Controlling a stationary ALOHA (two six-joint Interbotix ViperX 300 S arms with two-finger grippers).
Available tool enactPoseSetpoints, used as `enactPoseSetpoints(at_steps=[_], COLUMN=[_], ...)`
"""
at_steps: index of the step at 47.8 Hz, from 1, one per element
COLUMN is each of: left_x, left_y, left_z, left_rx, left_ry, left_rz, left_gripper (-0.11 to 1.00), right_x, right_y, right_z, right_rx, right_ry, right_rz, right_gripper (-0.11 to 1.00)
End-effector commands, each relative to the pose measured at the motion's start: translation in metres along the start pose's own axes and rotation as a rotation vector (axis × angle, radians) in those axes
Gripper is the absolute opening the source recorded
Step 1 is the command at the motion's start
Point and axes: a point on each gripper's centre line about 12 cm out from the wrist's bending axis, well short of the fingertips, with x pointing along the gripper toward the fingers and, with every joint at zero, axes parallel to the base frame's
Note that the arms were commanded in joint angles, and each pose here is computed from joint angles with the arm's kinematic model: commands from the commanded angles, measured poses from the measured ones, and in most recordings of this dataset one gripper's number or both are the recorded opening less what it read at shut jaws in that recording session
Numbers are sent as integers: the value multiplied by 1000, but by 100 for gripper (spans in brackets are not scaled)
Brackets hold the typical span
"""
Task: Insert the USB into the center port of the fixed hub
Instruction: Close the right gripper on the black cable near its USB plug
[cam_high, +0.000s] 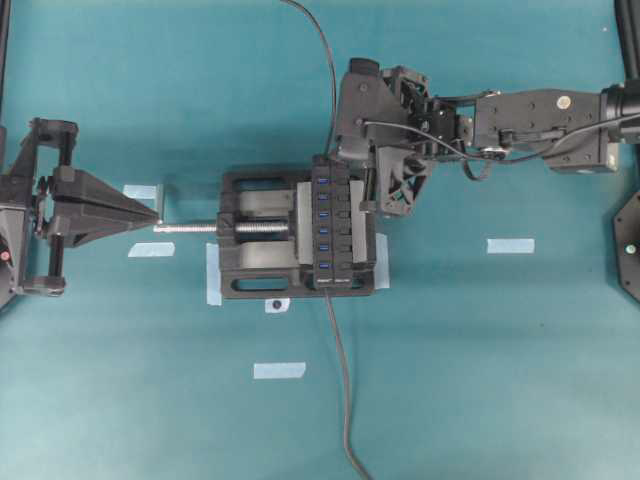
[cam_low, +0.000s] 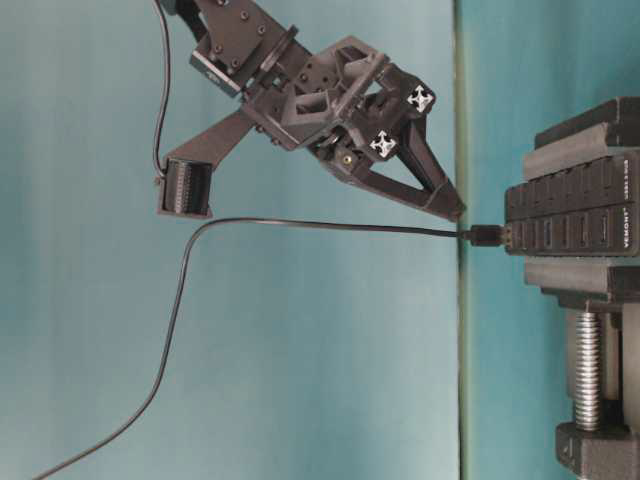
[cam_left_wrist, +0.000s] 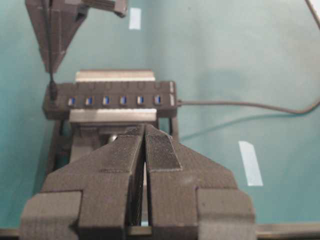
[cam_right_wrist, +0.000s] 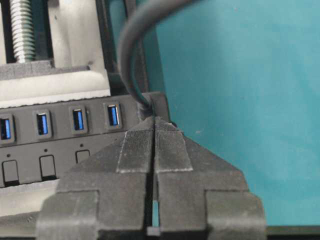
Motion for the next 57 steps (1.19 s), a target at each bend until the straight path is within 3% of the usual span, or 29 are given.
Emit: enactPoseSetpoints(at_steps=[1, 19, 30, 38, 49, 57], left_x=[0, 0, 0, 0, 0, 0], left_y=[0, 0, 0, 0, 0, 0], left_z=[8, 8, 8, 8, 8, 7], left_rx=[-1, -1, -1, -1, -1, -1], left_ry=[-20, -20, -21, -18, -18, -17], left_rz=[-2, -2, -2, -2, -2, -1], left_gripper=[0, 0, 0, 0, 0, 0], right_x=[-5, -7, -5, -5, -4, -3], right_y=[-2, -2, -1, -1, -1, -1], right_z=[10, 11, 10, 8, 8, 8], right_rx=[-2, 0, -2, -4, 1, 4], right_ry=[-35, -47, -44, -37, -35, -37], right_rz=[-4, -4, -2, -2, -1, 0], right_gripper=[-2, -1, 7, 27, 86, 83])
